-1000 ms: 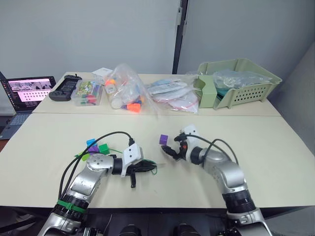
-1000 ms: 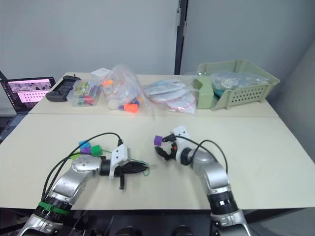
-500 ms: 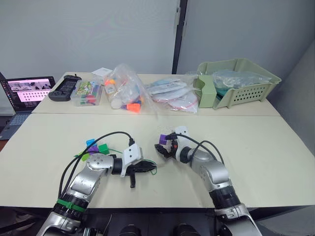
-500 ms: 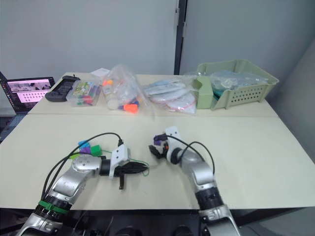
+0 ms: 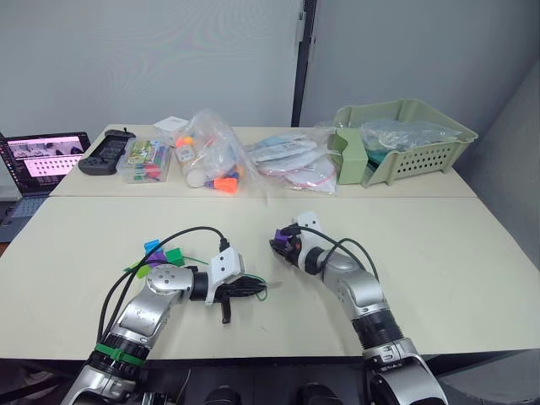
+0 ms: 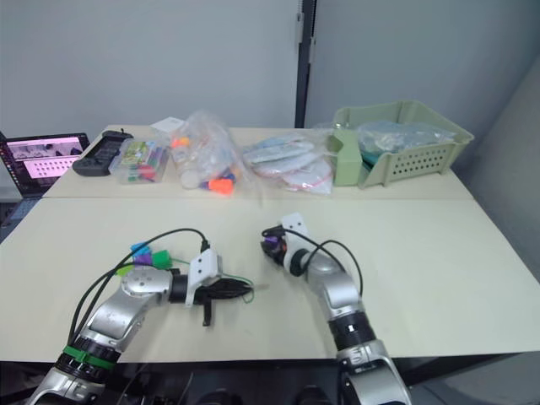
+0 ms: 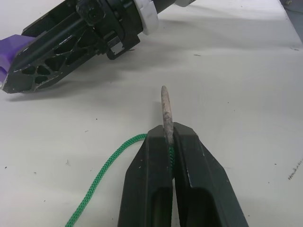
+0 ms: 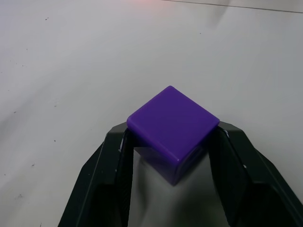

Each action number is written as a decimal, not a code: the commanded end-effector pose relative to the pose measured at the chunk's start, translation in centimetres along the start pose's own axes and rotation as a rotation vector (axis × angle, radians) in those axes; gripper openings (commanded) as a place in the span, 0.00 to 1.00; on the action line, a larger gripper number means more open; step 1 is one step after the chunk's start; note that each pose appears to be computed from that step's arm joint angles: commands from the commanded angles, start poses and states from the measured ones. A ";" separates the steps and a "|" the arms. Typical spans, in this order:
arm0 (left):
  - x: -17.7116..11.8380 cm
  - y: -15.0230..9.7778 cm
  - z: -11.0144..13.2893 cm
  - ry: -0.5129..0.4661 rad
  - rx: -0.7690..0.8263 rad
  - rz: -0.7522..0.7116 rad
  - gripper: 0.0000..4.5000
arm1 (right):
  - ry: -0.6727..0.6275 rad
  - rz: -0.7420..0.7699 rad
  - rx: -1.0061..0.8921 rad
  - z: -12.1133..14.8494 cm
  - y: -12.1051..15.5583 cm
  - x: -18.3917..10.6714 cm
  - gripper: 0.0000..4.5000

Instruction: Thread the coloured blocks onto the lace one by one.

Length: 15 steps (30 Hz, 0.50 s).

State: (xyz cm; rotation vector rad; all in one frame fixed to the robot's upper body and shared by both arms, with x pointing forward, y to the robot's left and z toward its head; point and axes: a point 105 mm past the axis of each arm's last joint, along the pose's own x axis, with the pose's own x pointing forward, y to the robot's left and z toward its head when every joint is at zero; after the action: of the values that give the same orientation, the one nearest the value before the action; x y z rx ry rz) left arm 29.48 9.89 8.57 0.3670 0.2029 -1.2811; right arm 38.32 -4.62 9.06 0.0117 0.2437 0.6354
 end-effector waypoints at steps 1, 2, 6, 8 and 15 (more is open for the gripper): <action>-0.1 0.0 0.9 -0.029 0.020 0.002 0.00 | -0.042 0.025 -0.042 1.3 0.1 -0.9 0.39; -0.1 0.0 1.0 -0.030 0.020 0.000 0.00 | -0.043 0.040 -0.059 1.4 0.1 -1.4 0.39; 0.2 -0.1 1.1 -0.033 0.028 -0.014 0.00 | -0.042 0.083 -0.113 1.6 -0.2 -3.7 0.39; 0.3 -0.2 1.3 -0.037 0.031 -0.023 0.00 | -0.028 0.095 -0.143 1.3 -0.5 -5.1 0.39; 1.7 -0.2 1.9 -0.058 0.048 -0.091 0.00 | 0.076 0.064 -0.245 -0.7 -1.1 -10.4 0.39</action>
State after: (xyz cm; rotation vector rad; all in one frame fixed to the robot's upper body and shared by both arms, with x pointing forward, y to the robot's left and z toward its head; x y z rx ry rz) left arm 29.59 8.06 8.93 0.3544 0.1822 -1.3622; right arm 31.17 -12.20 8.74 -0.2270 0.3053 0.7151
